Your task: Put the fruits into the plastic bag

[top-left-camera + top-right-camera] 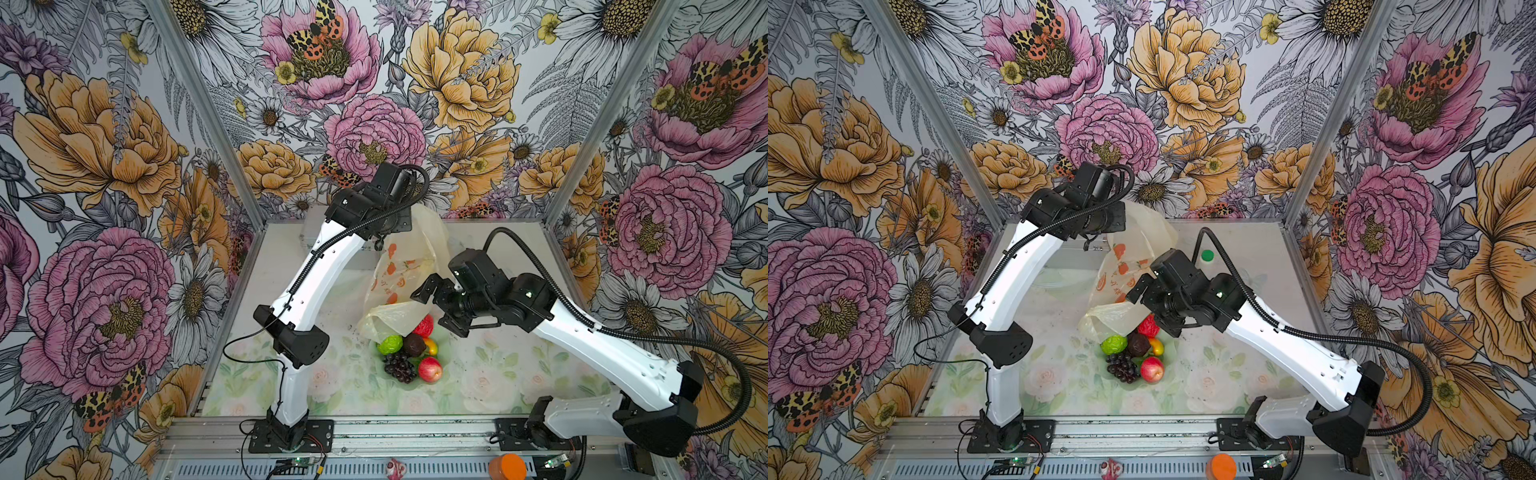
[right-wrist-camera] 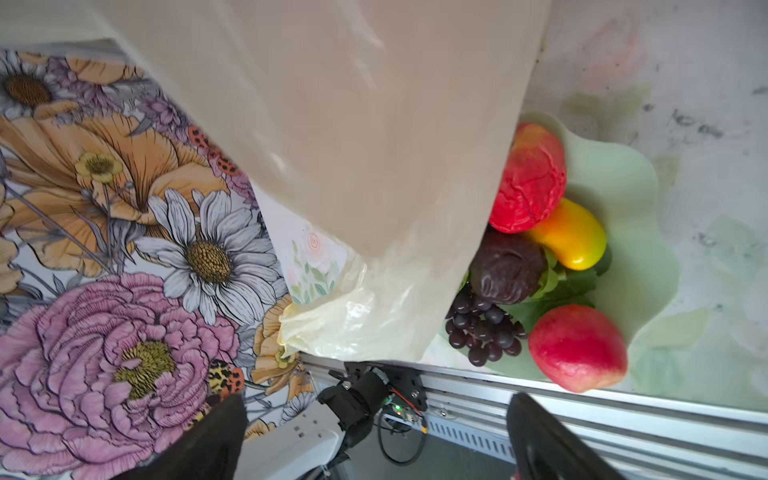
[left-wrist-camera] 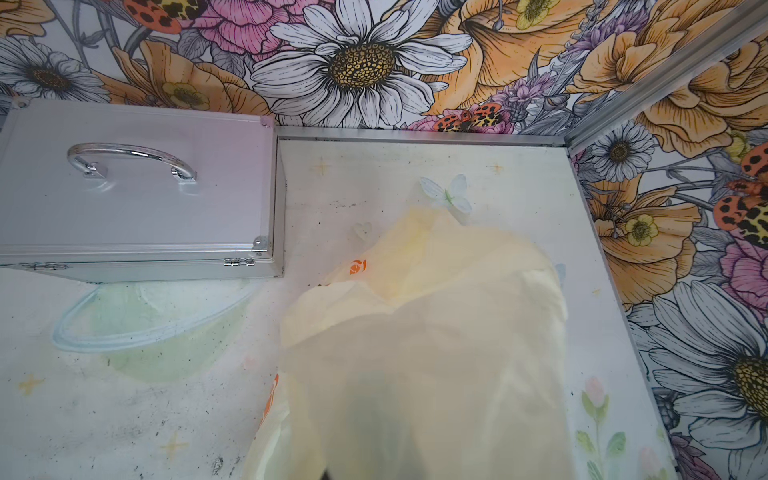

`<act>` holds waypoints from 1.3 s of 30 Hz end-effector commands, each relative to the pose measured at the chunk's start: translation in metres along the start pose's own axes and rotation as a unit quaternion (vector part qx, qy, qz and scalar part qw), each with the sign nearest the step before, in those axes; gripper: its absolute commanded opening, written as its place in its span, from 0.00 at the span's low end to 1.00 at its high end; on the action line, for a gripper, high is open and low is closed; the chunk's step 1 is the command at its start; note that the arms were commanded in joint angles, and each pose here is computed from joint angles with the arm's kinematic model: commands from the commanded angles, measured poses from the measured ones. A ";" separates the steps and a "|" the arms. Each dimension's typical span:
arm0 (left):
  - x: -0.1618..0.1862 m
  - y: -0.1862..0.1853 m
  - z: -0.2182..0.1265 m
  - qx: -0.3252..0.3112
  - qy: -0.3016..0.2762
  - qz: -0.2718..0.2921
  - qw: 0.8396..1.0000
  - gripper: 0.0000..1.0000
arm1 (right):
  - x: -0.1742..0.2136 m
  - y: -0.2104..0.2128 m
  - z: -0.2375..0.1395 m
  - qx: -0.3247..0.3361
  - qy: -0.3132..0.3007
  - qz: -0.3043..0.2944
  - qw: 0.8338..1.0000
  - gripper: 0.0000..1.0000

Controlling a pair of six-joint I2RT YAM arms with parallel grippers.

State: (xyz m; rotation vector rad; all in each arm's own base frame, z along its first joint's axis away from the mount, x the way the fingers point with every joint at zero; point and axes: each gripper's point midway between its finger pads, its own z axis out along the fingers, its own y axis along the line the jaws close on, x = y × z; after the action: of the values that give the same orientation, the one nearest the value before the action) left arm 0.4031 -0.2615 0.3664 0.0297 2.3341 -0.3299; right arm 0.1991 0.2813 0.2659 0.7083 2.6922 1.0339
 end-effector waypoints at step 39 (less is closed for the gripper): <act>0.003 -0.008 -0.027 0.040 0.003 -0.002 0.999 0.00 | 0.010 0.046 0.105 0.011 -0.115 0.228 0.967 0.60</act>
State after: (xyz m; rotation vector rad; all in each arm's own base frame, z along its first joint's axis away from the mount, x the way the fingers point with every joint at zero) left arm 0.3884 -0.2666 0.3707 0.0659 2.3485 -0.3843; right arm 0.2333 0.3716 0.2038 1.3374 2.4558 0.8744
